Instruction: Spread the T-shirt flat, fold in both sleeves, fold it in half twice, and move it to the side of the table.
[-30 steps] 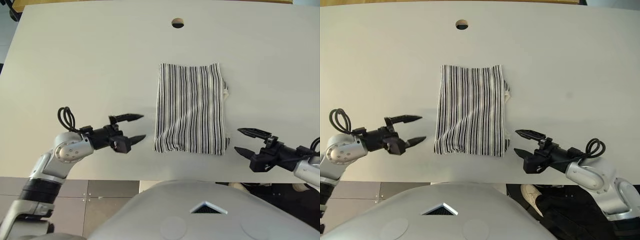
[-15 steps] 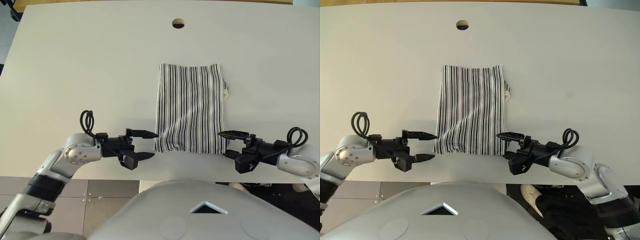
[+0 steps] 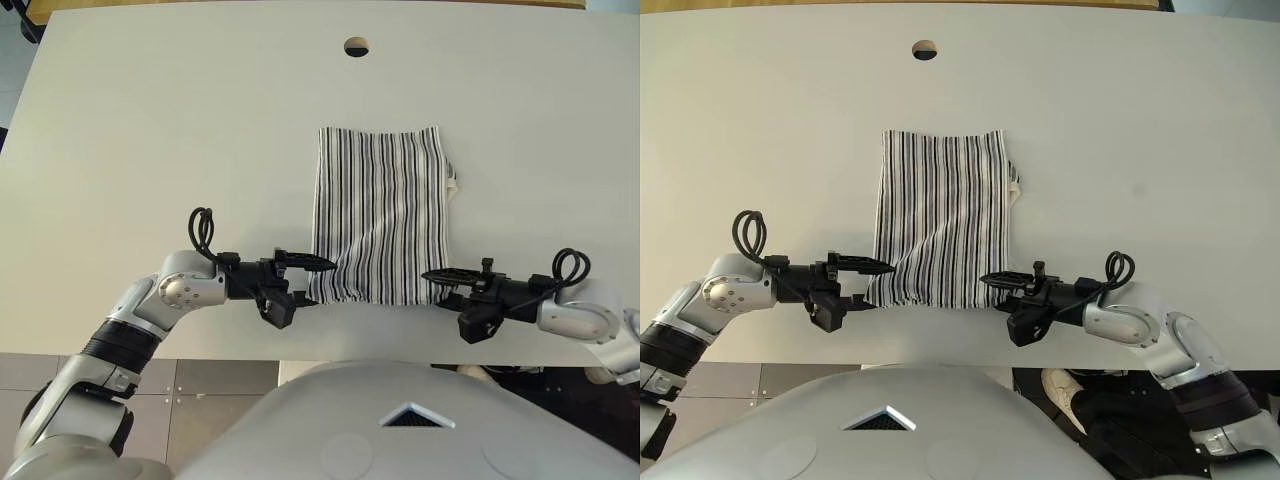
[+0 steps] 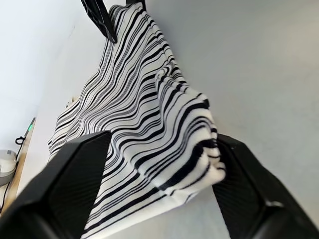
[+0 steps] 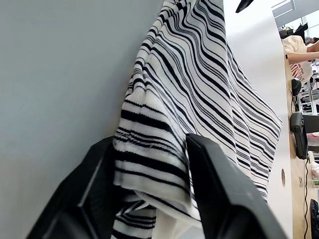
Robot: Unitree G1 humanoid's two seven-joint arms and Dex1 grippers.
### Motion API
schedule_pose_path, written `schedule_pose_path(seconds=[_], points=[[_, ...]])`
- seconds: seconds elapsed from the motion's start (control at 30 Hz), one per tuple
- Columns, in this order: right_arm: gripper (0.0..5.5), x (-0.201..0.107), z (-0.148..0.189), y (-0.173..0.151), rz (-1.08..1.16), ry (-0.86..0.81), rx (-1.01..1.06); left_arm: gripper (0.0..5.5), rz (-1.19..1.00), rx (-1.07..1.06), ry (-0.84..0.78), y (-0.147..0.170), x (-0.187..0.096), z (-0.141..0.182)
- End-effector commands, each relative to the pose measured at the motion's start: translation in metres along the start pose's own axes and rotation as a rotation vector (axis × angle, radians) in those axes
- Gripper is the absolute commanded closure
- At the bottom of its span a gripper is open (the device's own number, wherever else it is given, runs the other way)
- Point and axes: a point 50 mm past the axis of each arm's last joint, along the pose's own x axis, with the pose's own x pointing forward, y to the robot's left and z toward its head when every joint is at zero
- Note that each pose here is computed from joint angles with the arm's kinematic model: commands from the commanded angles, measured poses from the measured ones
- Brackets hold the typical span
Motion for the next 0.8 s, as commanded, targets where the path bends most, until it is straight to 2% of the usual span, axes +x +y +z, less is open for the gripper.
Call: schedule_pose_path(seconds=[0.03, 0.2, 0.33, 0.53, 0.7, 0.8], points=[[4.27, 0.000, -0.007, 0.012, 0.078, 0.044, 0.014, 2.99, -0.133, -0.050, 0.040, -0.025, 0.004, -0.005], [5.32, -0.004, -0.010, 0.010, 0.063, 0.062, 0.012, 4.03, -0.110, -0.048, 0.022, -0.025, 0.006, -0.006], [5.37, -0.007, -0.011, 0.011, 0.048, 0.073, 0.019, 4.67, -0.099, -0.049, 0.036, -0.026, 0.006, -0.009], [5.37, -0.007, -0.006, 0.012, 0.029, 0.036, 0.040, 5.31, -0.062, -0.087, 0.014, -0.030, 0.003, -0.003], [5.38, -0.017, 0.019, 0.018, 0.013, -0.079, 0.160, 5.37, 0.073, -0.255, -0.091, -0.040, -0.012, 0.035], [5.38, -0.021, 0.021, 0.017, -0.008, -0.092, 0.228, 5.37, 0.146, -0.326, -0.079, -0.038, -0.016, 0.040]])
